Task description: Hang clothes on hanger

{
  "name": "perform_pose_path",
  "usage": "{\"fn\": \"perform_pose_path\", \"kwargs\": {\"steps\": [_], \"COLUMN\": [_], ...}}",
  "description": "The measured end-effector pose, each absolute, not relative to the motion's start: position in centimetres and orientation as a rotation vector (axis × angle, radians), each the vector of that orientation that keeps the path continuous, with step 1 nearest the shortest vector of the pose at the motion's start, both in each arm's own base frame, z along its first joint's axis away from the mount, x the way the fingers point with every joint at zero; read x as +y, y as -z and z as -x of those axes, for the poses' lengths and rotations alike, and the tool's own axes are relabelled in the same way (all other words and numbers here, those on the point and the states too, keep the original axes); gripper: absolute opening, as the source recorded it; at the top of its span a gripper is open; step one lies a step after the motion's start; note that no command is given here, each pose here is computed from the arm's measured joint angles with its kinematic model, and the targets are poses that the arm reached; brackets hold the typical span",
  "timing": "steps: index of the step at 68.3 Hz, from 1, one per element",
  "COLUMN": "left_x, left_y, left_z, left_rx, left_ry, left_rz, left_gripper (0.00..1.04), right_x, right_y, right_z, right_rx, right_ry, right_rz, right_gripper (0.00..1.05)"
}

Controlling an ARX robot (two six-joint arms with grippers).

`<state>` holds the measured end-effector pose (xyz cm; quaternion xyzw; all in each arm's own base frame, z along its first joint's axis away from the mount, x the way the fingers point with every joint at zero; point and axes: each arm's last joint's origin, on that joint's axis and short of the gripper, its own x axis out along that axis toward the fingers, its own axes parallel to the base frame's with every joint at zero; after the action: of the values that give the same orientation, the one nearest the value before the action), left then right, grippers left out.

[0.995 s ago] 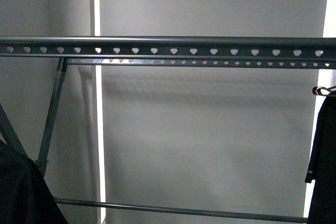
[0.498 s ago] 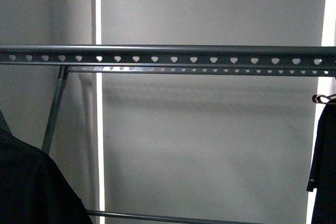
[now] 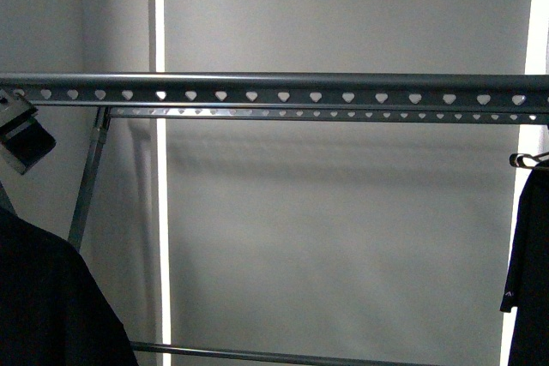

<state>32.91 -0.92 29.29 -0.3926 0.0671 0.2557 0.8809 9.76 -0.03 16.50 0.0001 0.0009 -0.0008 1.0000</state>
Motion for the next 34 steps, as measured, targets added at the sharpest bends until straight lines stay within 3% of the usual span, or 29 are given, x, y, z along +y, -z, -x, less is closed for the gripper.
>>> {"fn": "perform_pose_path", "kwargs": {"steps": [21,34], "left_x": [-1.0,-0.7], "left_y": [-28.4,-27.6], "left_z": [-37.8,-39.3], "left_rx": [0.185,0.186], "left_ry": [-0.600,-0.645], "left_rz": [0.800,0.768], "left_gripper": [0.97,0.66], "right_x": [0.0,0.0], "right_y": [-16.5,-16.5], "right_z": [-9.8,-9.8], "right_rx": [0.002,0.002], "right_ry": [0.001,0.001], "right_rz": [0.000,0.000], "right_gripper": [0.97,0.97]}}
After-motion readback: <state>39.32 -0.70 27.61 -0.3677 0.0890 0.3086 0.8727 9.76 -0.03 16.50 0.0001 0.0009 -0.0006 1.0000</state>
